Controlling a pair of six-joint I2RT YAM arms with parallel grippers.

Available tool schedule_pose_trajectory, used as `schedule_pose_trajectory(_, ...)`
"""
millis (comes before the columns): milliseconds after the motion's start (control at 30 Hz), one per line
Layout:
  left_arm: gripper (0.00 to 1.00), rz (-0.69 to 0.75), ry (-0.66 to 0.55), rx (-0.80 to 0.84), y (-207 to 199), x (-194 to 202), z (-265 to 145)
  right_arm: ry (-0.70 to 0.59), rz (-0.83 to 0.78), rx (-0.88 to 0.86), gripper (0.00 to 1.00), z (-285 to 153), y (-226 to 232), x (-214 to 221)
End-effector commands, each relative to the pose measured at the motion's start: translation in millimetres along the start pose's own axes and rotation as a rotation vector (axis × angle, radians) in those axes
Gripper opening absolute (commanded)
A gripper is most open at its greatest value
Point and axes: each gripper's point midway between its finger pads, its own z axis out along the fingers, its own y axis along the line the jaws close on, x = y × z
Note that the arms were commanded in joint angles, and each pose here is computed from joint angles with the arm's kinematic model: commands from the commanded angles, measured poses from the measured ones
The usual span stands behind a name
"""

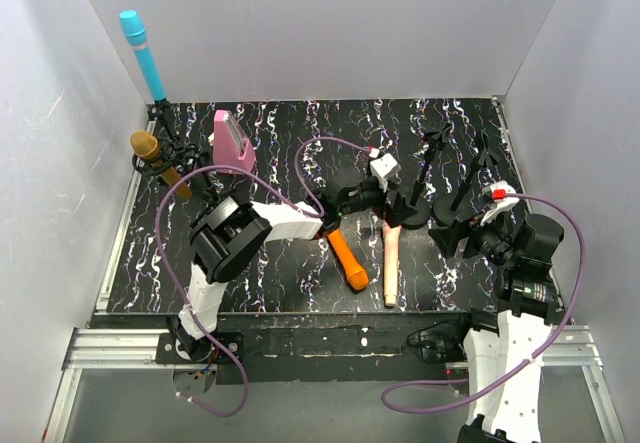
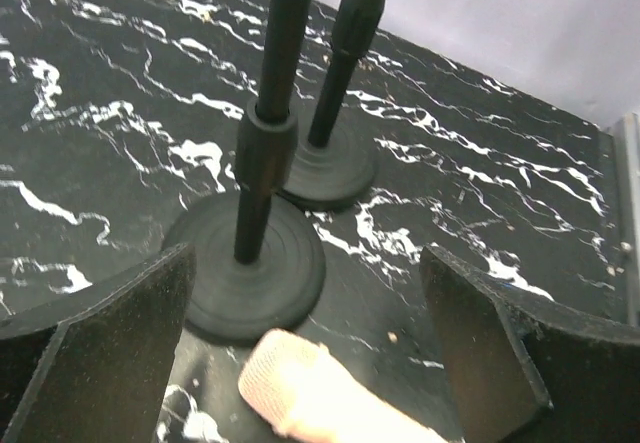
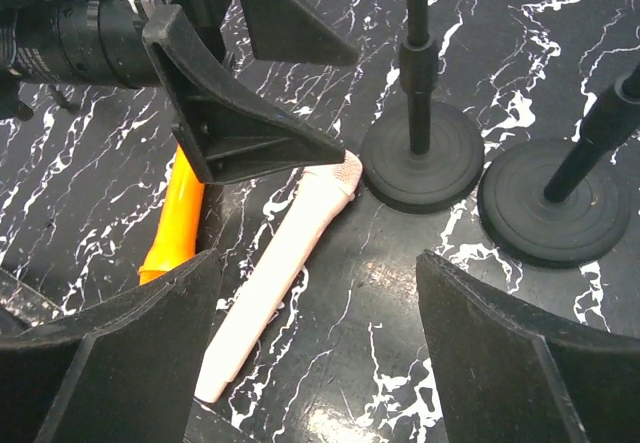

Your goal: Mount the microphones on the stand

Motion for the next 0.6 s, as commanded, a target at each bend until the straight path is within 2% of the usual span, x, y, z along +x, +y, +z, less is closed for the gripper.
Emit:
schedule_pose_trajectory(0, 0.93, 0.161, -0.201, -0.008, 2.1, -51.8, 20.6, -0.039, -0.023, 0.05, 0.85, 2.5, -11.8, -10.7)
schedule_pose_trajectory(100, 0.91, 0.184, -0.24, -0.019, 4.1, -57.9, 29.3, -0.044, -0.028, 0.044, 0.85, 2.2, -10.4, -11.0)
schedule_pose_trajectory(400, 0.73, 0.218, -0.349, -0.03, -1.2, -92.9, 53.1, -0.051, -0.034, 0.035, 0.84, 1.5, -8.0, -12.2)
schedule_pose_trajectory(567, 0.59, 0.227, -0.364, -0.05, 1.9, -101.0, 65.1, -0.056, -0.044, 0.026, 0.85, 0.4, -5.5, -13.5)
